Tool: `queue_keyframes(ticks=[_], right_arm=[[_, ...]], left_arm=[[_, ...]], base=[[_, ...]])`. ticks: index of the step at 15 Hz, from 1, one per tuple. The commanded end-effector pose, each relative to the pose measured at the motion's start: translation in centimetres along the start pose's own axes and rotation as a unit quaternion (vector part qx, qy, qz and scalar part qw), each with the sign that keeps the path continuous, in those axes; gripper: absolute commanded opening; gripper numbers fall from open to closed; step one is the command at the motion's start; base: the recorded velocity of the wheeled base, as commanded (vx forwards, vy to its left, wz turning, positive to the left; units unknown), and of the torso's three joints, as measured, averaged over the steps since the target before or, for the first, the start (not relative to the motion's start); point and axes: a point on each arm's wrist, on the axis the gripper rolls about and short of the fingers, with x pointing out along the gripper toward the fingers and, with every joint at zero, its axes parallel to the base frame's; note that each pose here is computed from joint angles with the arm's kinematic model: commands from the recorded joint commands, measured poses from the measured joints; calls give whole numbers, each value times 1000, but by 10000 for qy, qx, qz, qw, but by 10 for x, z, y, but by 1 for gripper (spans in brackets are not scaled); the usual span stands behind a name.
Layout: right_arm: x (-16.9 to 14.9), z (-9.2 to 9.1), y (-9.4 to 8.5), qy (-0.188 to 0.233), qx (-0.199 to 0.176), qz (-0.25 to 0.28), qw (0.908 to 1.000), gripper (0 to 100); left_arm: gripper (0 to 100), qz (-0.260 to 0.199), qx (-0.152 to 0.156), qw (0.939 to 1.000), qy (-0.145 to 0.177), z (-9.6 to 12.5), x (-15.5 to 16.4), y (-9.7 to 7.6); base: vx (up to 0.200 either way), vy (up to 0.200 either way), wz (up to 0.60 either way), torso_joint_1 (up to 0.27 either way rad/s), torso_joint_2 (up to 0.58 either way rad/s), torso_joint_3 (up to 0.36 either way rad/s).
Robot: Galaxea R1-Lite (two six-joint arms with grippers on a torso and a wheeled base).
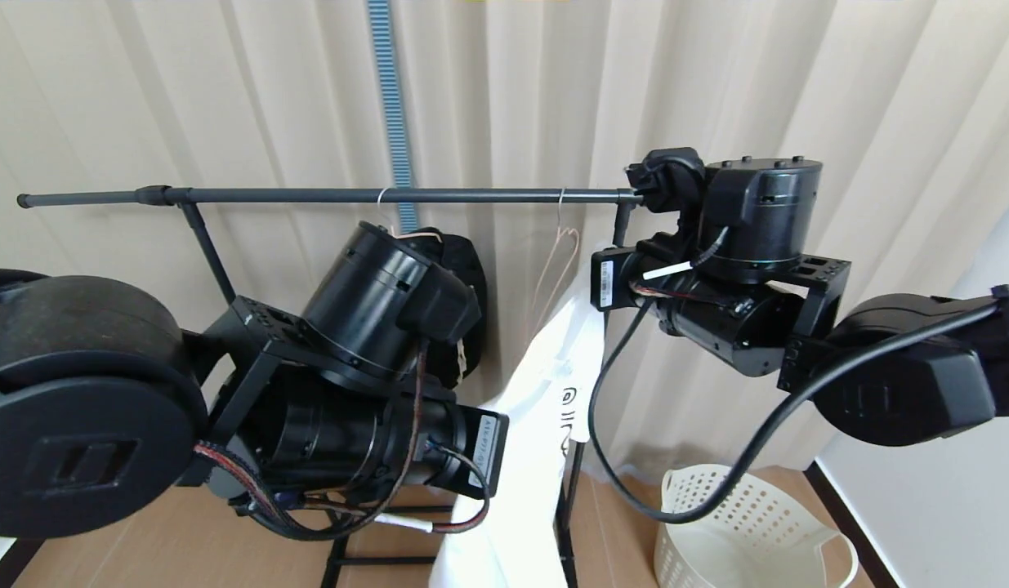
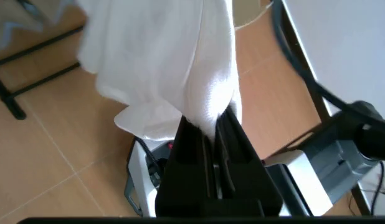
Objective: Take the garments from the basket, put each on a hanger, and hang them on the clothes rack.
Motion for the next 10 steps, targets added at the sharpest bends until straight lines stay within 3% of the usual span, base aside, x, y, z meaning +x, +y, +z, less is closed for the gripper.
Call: queue_keyframes(ticks=[1, 7, 10], right_arm=[[-23, 11, -17, -107, 56, -142, 9998, 0], [-68, 12, -49, -17, 18, -486, 9988, 0], [-92, -2, -58, 503, -205, -528, 9971, 0]], left_arm=[[0, 204, -163, 9995, -149, 6, -4, 13], [0, 650, -108, 9959, -619, 32, 23, 27], [0, 567, -140, 9939, -937, 55, 33, 20]], base=[[0, 0, 0, 0, 0, 0], [0, 0, 0, 0, 0, 0], [0, 0, 0, 0, 0, 0]])
